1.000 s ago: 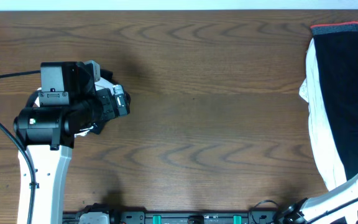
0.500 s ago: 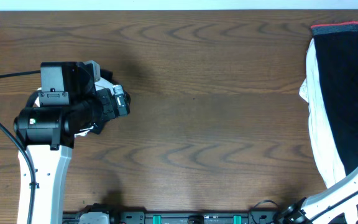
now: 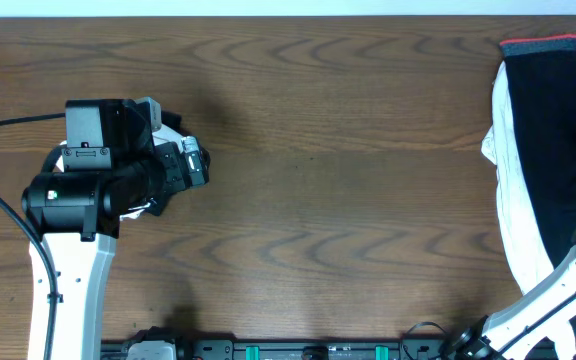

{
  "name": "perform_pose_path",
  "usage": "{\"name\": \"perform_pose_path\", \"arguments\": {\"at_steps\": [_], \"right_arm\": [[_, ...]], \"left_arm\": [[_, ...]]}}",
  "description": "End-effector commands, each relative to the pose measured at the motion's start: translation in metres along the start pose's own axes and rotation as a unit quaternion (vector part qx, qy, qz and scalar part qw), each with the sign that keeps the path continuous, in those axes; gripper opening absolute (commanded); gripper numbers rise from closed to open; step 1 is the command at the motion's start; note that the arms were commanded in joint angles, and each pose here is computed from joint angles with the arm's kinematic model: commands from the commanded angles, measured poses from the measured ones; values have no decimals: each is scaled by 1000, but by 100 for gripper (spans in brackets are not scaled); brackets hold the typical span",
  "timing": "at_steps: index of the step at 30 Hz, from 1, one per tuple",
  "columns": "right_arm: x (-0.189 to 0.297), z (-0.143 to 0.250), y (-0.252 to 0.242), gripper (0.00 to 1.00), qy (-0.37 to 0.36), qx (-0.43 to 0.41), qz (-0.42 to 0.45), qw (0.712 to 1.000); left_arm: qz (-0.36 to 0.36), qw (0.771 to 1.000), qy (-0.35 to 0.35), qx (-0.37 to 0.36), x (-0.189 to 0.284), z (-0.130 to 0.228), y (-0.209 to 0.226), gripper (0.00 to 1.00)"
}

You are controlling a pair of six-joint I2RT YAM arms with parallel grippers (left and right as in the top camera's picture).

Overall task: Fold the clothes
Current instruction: 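Reach the right gripper to the black leggings' waistband and grasp it, then drag the black leggings leftward with the right gripper toward the left gripper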

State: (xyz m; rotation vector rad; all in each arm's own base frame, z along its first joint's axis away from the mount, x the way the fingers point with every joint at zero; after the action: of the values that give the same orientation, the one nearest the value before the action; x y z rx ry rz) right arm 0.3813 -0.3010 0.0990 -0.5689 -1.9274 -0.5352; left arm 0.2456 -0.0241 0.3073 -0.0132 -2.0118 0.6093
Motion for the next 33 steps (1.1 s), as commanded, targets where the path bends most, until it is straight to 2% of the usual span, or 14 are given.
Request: {"name": "perform_pose_path", "arguments": {"at_steps": [1, 6, 10, 19, 25, 33], "right_arm": [[33, -18, 29, 1, -41, 19, -63, 997], [103, -27, 73, 1, -90, 54, -186, 977], [143, -18, 117, 1, -96, 96, -235, 962], [155, 42, 241, 1, -27, 217, -299, 929], [170, 107, 324, 1, 16, 328, -343, 880], [202, 222, 400, 1, 68, 506, -383, 770]], "left_arm": [[8, 1000, -5, -13, 4, -2, -3, 98], [8, 1000, -5, -14, 4, -2, -3, 98], [8, 1000, -5, -14, 4, -2, -3, 98], [8, 1000, -5, -13, 4, -2, -3, 98], [6, 1000, -9, -14, 6, -2, -3, 98], [-27, 999, -41, -17, 13, -5, 3, 98]]}}
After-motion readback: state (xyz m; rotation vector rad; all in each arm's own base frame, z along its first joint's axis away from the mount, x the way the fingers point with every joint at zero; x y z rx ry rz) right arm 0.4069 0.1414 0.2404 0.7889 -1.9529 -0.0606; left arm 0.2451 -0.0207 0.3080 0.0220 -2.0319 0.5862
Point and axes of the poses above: each gripper's point midway between its finger pads, its own x axis back along the fingers, its own y axis along the line the jaws close on, z = x × y, the point moved 8 cm from there along x, back along the fingers, and after that the axes turned 10 degrees about x, right-handed, at the moved point
